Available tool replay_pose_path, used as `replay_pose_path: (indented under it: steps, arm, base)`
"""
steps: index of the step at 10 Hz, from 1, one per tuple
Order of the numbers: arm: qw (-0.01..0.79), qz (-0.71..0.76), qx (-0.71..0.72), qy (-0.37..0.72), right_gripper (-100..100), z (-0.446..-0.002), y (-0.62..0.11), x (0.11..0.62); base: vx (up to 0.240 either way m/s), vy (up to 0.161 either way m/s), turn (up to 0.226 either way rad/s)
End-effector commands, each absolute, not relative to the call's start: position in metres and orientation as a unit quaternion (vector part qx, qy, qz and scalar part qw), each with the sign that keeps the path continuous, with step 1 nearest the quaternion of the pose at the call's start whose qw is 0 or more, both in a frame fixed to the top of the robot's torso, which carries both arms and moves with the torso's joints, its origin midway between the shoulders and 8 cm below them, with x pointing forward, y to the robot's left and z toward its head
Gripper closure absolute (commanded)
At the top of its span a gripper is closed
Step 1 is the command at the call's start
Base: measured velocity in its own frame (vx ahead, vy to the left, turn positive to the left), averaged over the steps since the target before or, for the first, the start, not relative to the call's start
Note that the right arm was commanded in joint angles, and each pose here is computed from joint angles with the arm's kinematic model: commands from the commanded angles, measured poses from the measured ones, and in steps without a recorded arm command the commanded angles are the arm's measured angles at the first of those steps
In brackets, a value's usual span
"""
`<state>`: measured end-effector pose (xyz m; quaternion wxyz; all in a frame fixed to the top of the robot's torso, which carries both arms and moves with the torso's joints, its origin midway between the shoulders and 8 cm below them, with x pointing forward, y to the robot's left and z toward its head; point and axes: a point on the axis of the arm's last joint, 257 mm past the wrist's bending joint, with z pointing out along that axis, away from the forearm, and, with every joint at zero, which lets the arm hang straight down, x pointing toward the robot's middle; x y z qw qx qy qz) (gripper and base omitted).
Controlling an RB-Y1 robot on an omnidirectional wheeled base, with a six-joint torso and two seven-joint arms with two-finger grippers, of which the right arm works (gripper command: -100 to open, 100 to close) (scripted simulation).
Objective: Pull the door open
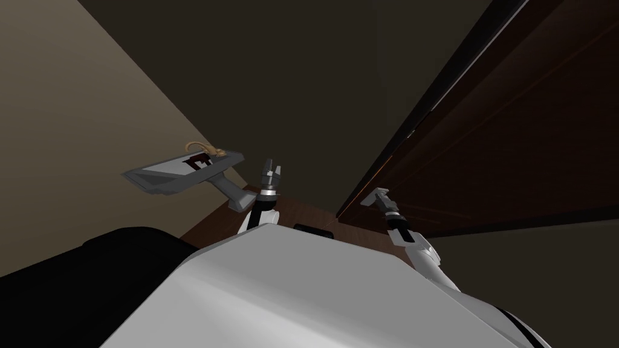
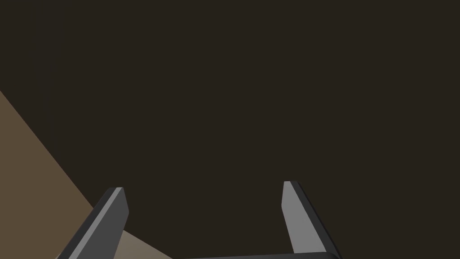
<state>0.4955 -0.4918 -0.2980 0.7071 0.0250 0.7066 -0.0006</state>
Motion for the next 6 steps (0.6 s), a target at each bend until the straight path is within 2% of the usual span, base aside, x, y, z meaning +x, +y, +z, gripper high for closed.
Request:
replay_pose_path:
  steps: [1, 6]
  arm:
    - [0.708, 0.013, 0.036, 0.706, 100, -0.2975, -0.4891, 0.4968]
    - [0.705, 0.064, 0.076, 0.702, 100, -0.298, -0.4796, 0.5022]
  base:
    - [-0.007, -0.012, -0.006]
    - [-0.012, -0.013, -0.012]
